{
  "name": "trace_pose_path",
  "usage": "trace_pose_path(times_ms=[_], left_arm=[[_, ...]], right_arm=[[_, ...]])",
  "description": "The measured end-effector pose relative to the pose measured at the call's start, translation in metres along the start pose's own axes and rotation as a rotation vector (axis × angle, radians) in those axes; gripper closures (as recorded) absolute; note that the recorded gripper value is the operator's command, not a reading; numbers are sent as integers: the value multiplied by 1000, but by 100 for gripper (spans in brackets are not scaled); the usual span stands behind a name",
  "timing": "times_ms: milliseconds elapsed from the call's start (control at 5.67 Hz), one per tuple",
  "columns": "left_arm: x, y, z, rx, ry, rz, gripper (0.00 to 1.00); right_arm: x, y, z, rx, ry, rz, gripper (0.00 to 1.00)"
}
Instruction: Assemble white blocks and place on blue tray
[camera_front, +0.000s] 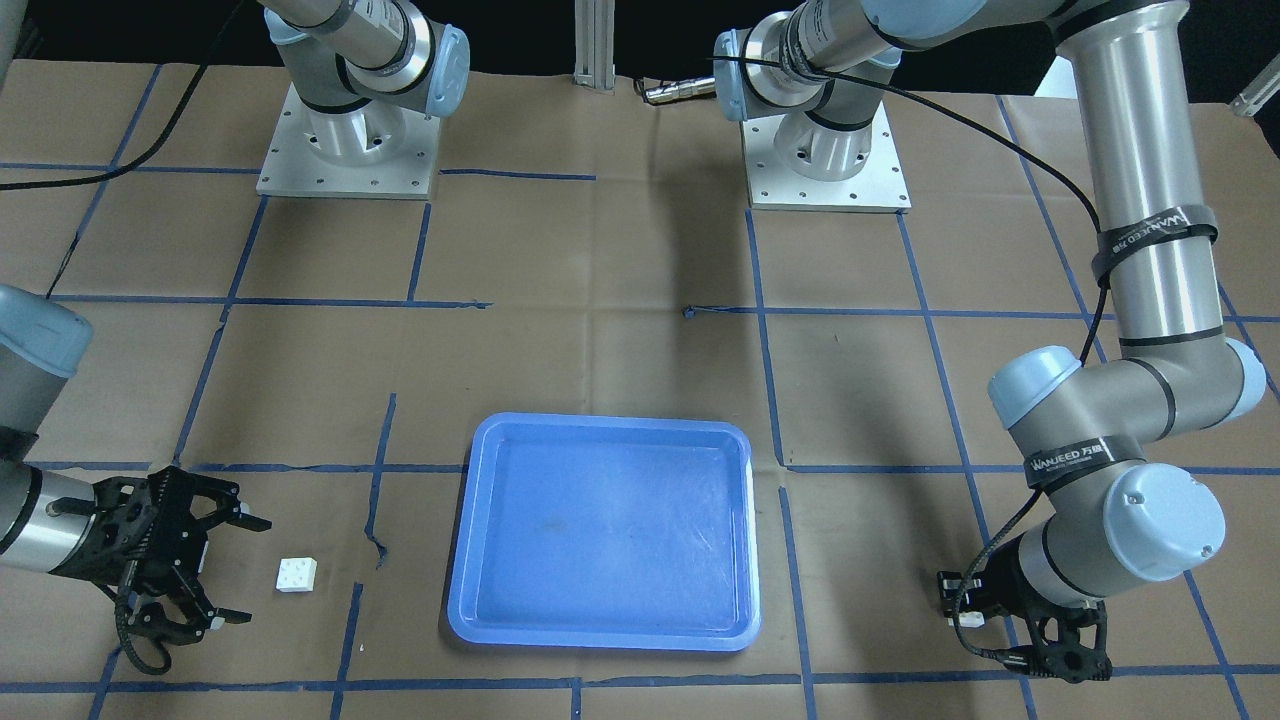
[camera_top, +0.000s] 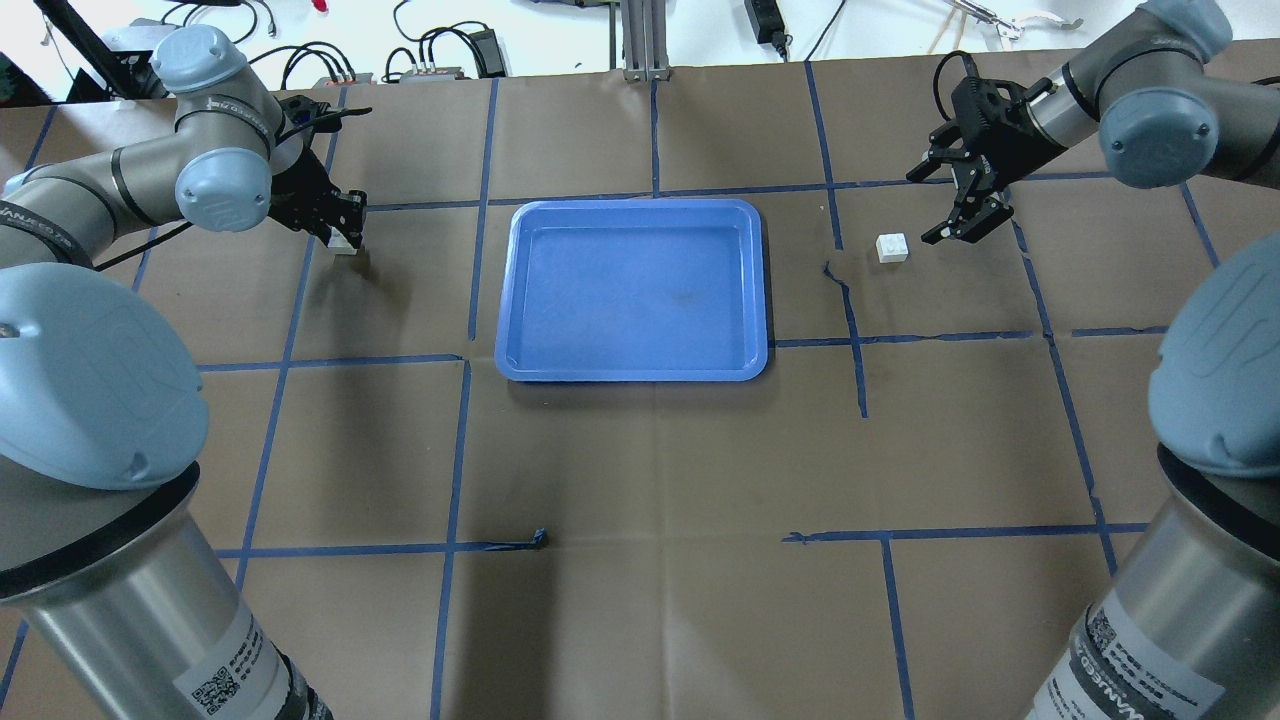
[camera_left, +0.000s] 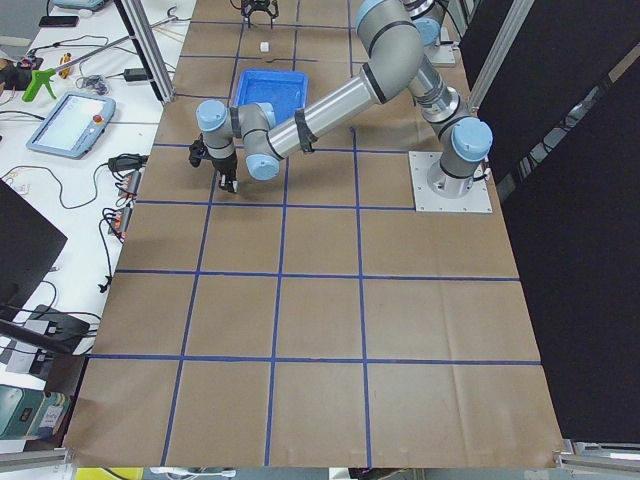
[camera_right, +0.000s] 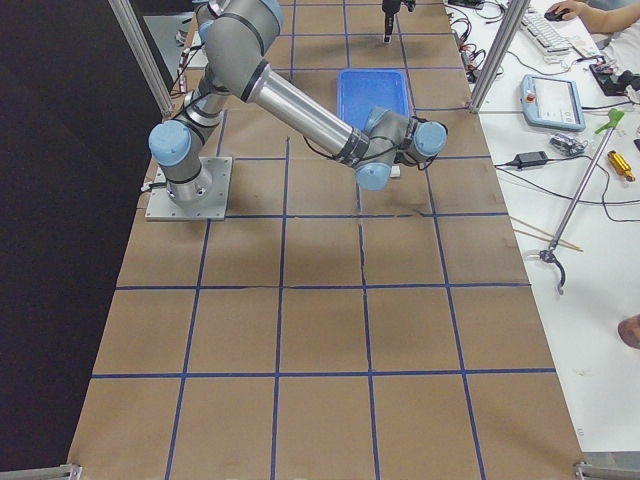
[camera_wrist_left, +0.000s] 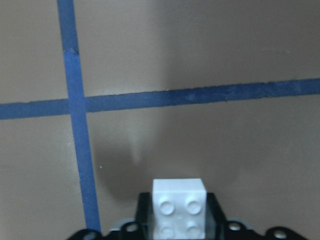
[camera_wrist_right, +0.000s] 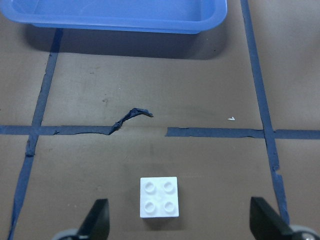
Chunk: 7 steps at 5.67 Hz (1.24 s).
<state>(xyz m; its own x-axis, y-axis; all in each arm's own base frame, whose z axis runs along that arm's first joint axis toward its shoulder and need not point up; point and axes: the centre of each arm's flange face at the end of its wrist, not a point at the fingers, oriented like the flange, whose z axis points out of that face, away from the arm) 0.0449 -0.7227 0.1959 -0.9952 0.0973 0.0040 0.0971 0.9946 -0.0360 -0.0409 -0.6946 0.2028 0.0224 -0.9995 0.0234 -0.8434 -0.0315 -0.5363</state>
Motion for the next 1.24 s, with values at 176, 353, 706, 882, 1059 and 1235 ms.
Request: trace_pose_path(times_ms=[176, 353, 706, 882, 1059, 1235], left_arm=[[19, 0, -17, 16, -4, 55, 100], [67, 3, -38, 33, -10, 147, 100], [198, 35, -89, 72, -14, 366, 100], [254, 65, -115, 86, -16, 490, 100], [287, 93, -131, 90, -18, 631, 100], [303, 109, -131, 82, -18, 804, 100]], right_arm=[[0, 12, 20, 19, -21, 2, 0], [-1, 20, 33, 28, -39, -6, 0], [-3, 26, 43, 33, -53, -6, 19], [-2, 26, 43, 34, -53, -3, 33], [-2, 26, 42, 32, -50, -4, 42], [-1, 25, 41, 32, -48, -5, 51]])
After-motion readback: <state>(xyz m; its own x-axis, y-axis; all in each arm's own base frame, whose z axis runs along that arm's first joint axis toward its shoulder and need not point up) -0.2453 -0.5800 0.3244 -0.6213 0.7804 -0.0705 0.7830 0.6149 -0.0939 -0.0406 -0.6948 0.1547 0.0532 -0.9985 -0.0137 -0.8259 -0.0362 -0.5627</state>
